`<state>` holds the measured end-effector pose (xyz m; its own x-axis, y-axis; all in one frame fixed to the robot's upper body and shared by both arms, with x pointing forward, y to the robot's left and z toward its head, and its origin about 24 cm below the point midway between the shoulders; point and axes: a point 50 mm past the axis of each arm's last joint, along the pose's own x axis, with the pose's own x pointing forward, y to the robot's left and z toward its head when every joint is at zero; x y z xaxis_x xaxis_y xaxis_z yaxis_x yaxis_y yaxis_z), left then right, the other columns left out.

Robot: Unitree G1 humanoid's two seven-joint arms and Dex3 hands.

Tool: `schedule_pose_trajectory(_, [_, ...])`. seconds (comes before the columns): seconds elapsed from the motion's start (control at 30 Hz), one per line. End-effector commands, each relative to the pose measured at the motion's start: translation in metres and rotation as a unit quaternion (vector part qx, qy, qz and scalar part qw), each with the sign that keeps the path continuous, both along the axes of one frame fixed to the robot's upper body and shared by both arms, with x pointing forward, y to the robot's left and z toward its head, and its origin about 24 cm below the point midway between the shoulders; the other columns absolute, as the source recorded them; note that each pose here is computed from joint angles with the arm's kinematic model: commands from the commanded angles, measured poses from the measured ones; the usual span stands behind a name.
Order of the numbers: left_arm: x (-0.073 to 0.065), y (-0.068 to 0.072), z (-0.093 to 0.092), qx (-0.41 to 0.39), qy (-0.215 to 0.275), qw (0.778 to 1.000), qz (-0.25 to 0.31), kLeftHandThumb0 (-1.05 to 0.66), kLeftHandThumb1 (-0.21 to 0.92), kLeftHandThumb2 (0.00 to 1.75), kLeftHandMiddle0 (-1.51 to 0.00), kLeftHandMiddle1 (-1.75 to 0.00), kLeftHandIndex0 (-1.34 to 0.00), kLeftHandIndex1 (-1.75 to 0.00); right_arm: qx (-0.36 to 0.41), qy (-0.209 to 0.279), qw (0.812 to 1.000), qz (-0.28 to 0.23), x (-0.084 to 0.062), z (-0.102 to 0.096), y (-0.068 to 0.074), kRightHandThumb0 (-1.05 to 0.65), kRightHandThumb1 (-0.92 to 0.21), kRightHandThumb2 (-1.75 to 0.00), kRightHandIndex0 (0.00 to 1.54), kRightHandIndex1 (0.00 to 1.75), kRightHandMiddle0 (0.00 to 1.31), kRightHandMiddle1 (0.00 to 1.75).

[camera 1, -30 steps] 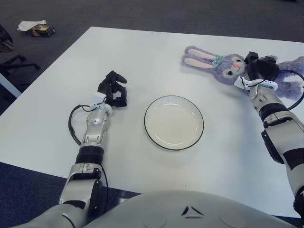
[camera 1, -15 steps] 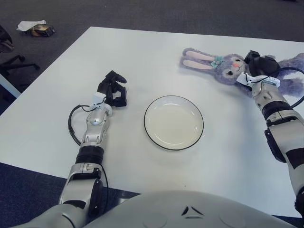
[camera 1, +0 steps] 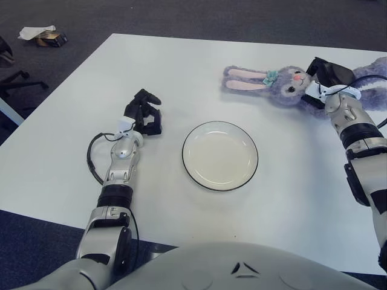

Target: Put the doll into the plate.

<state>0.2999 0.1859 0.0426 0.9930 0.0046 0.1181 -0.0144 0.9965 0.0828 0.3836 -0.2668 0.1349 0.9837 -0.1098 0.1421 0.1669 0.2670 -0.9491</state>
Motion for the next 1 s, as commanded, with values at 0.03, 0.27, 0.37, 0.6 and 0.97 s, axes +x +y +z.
schedule_pose_trajectory(0.03, [-0.016,-0.004,-0.033,-0.015,0.063,0.998,0.009,-0.01,0.26,1.39,-0.54,-1.75,-0.53,-1.75,0.030,0.001,0.999,0.014,-0.002,0.002,0.001,0.00,0.03,-1.65,0.93,1.56,0.65,1.75])
schedule_pose_trajectory(0.27, [-0.016,-0.005,-0.033,-0.013,0.061,0.998,0.009,-0.01,0.26,1.39,-0.54,-1.75,-0.53,-1.75,0.072,0.001,0.997,0.037,-0.002,0.010,0.006,0.00,0.04,-1.66,0.94,1.56,0.65,1.75])
schedule_pose_trajectory(0.37, [-0.016,-0.005,-0.033,-0.013,0.060,0.998,0.008,-0.01,0.25,1.40,-0.55,-1.75,-0.53,-1.75,0.084,-0.002,0.995,0.048,-0.003,0.014,0.009,0.00,0.07,-1.69,0.96,1.57,0.67,1.75])
schedule_pose_trajectory(0.6, [-0.015,-0.006,-0.034,-0.014,0.061,0.998,0.009,-0.01,0.25,1.40,-0.55,-1.75,-0.54,-1.75,0.080,-0.008,0.994,0.074,-0.005,0.024,0.015,0.00,0.09,-1.74,0.95,1.63,0.69,1.75])
schedule_pose_trajectory(0.97, [-0.014,-0.006,-0.034,-0.013,0.062,0.998,0.007,-0.01,0.24,1.41,-0.56,-1.75,-0.54,-1.75,0.116,-0.008,0.989,0.094,-0.008,0.035,0.024,0.00,0.09,-1.75,0.94,1.67,0.69,1.75])
